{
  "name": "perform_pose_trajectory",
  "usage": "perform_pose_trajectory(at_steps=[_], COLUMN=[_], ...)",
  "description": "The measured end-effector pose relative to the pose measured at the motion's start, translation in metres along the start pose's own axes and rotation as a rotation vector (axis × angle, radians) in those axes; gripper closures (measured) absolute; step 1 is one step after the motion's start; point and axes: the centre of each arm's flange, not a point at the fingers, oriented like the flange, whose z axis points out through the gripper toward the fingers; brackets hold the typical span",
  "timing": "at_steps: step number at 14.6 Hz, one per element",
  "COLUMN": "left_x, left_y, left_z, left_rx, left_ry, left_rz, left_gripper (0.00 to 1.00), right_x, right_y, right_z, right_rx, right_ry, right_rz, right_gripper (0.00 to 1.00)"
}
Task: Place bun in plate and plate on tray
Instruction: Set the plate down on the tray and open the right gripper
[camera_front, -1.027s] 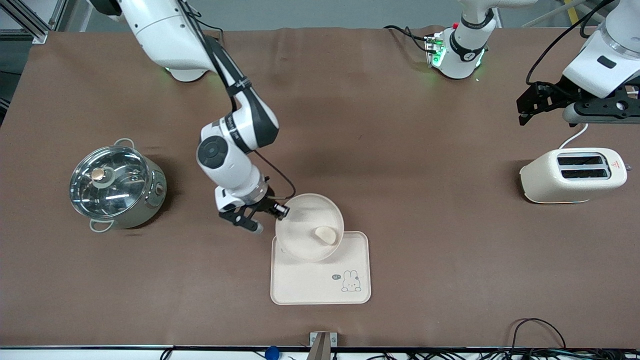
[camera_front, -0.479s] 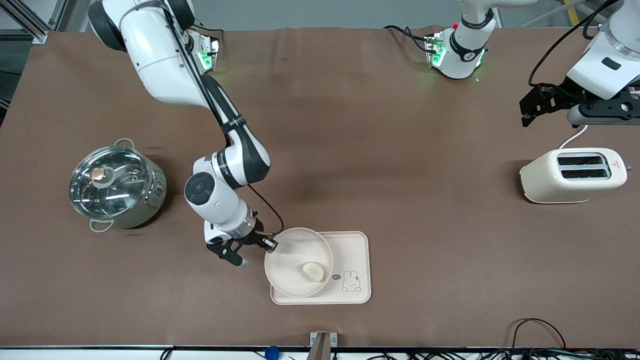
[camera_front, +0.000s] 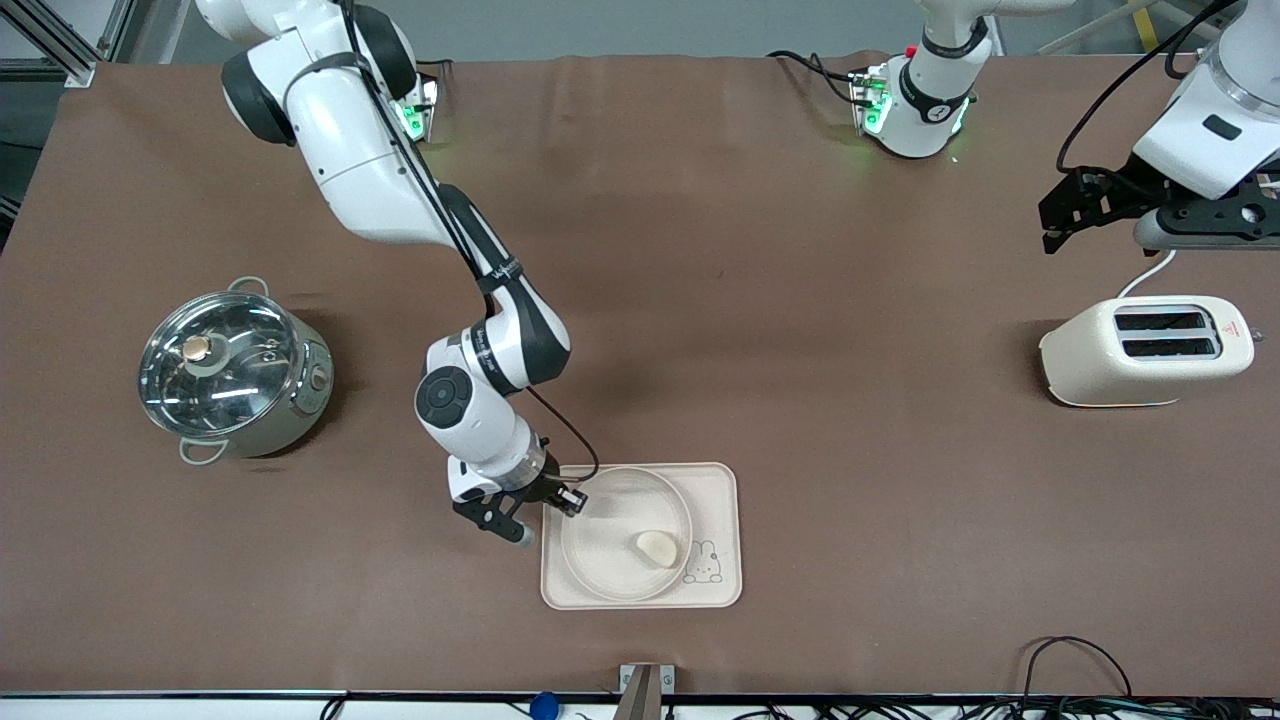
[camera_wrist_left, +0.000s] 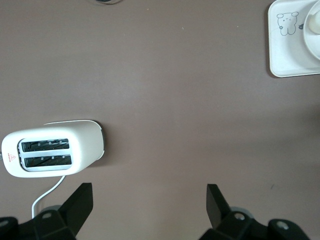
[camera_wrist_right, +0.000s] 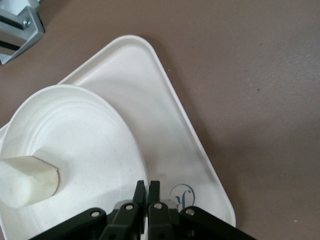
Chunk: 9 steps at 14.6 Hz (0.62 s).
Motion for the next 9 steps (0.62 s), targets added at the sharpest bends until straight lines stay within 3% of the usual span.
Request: perform_pose_trajectory(at_steps=[6, 9], left_x=[0.001, 0.001], left_y=[0.0, 0.0], left_z=[0.002, 0.002], left_rx=[0.0, 0.0], left_ry=[-0.004, -0.004], left_rz=[0.0, 0.0], left_gripper=[0.0, 0.0], right_x=[0.001, 0.002], right_y=[0.004, 0.003], right_z=[0.013, 0.012], right_rx=[0.031, 0.035], right_ry=[0.042, 0.044], right_rz=[0.001, 0.001], right_gripper=[0.93, 0.64])
